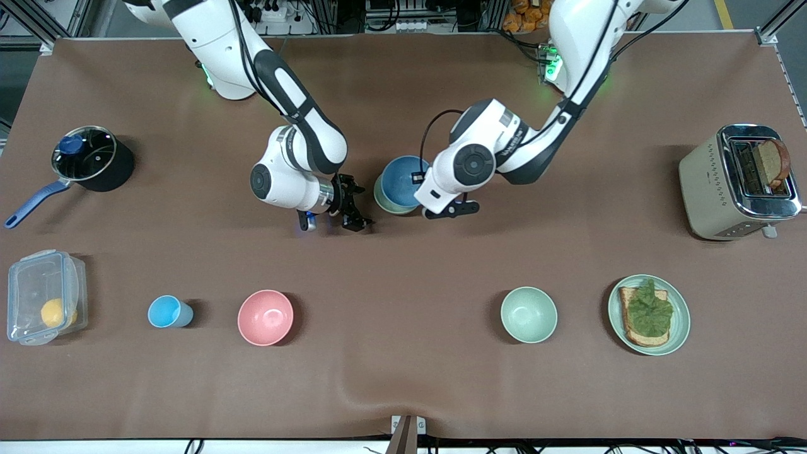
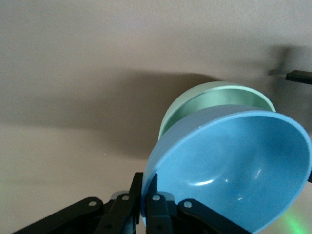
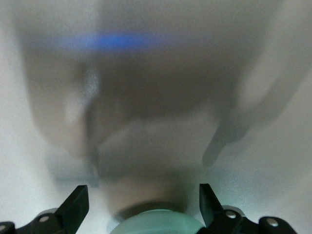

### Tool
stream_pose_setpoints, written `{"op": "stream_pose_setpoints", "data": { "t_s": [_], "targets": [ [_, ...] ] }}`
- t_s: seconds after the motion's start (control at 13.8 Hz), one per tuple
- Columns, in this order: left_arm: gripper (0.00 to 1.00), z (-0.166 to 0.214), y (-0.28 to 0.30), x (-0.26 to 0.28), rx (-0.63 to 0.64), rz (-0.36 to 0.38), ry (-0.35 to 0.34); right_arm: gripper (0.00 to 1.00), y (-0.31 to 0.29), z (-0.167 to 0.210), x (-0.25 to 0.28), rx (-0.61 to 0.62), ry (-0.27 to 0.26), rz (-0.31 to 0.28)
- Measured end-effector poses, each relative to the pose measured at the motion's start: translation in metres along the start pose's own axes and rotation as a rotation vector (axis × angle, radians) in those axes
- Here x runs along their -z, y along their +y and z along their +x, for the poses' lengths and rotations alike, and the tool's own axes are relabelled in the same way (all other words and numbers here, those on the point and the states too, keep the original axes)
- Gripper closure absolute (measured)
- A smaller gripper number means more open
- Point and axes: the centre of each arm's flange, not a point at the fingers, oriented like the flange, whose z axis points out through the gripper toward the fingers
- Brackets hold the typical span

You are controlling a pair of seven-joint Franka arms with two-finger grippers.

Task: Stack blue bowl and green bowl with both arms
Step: 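Lower the blue bowl into the green bowl with the left gripper, then open both grippers and lift them away from the stacked bowls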

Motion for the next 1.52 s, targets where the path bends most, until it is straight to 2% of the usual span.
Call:
{"op": "stream_pose_setpoints", "data": {
  "t_s": [1.16, 1.23, 1.3, 1.37, 1.52],
  "targets": [
    [0.94, 0.009, 0.010, -0.033, 0.033, -0.028, 0.012, 0.00, 0.000, 0.001, 0.001, -0.003, -0.008, 0.006],
    [0.89, 0.009, 0.012, -0.035, 0.039, -0.029, 0.012, 0.00, 0.000, 0.001, 0.001, -0.003, -0.008, 0.006],
    [0.89, 0.009, 0.012, -0.035, 0.044, -0.029, 0.012, 0.00, 0.000, 0.001, 0.001, -0.003, -0.008, 0.006],
    [0.82, 0.008, 0.013, -0.035, 0.043, -0.029, 0.013, 0.00, 0.000, 0.001, 0.001, -0.003, -0.008, 0.006],
    [0.62, 0.006, 0.016, -0.035, 0.039, -0.030, 0.015, 0.00, 0.000, 0.001, 0.001, -0.002, -0.009, 0.005]
  ]
}}
